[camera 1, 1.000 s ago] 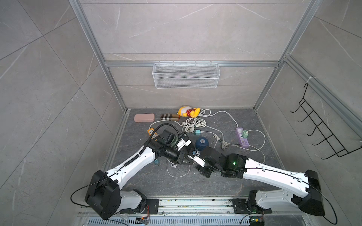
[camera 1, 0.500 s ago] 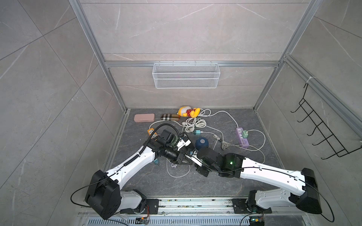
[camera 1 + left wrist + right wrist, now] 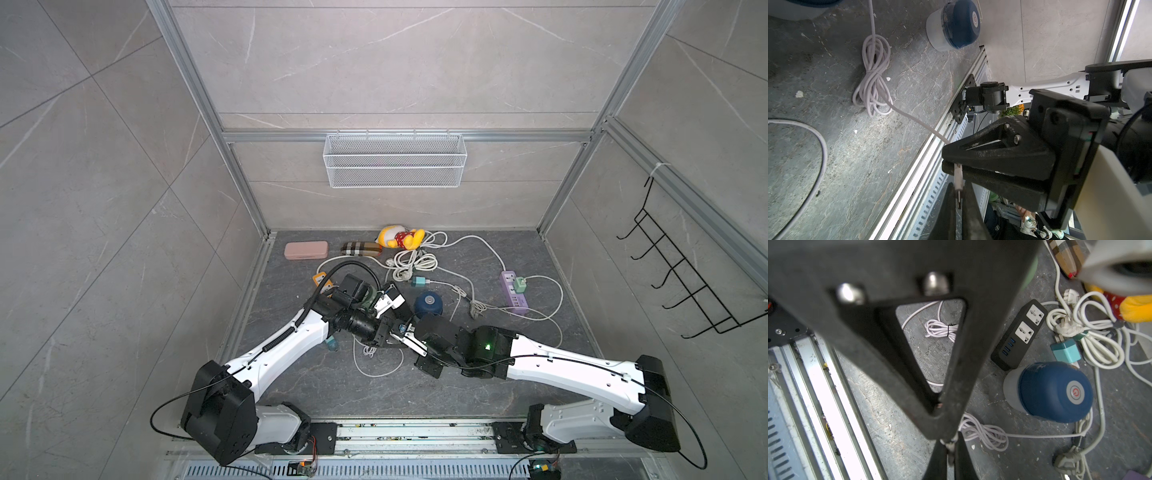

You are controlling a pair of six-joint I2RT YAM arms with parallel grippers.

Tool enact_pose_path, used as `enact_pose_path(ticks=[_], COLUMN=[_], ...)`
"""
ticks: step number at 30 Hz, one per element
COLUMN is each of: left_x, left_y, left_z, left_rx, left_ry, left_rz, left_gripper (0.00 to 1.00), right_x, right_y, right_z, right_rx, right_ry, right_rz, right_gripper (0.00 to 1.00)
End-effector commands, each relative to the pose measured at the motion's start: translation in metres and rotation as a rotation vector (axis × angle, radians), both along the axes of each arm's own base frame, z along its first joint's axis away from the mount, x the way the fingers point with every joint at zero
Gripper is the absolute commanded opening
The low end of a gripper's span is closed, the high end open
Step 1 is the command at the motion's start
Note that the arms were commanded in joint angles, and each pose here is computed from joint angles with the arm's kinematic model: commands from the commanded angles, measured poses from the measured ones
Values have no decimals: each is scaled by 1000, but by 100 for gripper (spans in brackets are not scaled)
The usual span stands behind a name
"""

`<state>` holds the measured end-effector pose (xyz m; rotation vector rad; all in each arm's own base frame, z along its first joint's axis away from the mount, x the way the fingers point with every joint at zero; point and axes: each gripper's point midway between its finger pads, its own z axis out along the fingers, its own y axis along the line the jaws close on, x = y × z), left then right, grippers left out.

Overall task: Charge the cordless meat grinders
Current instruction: Pick up the charging cable from the center of the board.

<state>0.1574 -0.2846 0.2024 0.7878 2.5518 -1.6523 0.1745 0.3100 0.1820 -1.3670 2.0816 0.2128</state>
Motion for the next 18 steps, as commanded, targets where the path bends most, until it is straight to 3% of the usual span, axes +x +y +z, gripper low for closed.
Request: enact_pose_path(ticks=[1,3,5,9,14,18], left_x=[-5,1,13,44,80,97], left_y=[-5,-2,4,25,39,41], left_z=[16,15,14,6,6,12], left_rx=[-52,-39,-29,-2,-25,-83], left_ry=[-4,-19,-33,-67,-257,-367], left_rz=[-33,-1,61,231,451,537], left_gripper=[27,51,65,68,74,79], right_x=[14,18,25,42,79,108], right_y=[4,-2,-15,-54,-135,-190], right_z=[14,13,12,11,12,23], right_rx=[39,39,27,2,-82,-127], right_ry=[-50,-66,-103,-167,-209,-195], right_rz=[-56,-96,-160,-347,-710,-952], right_gripper=[0,0,0,0,0,0])
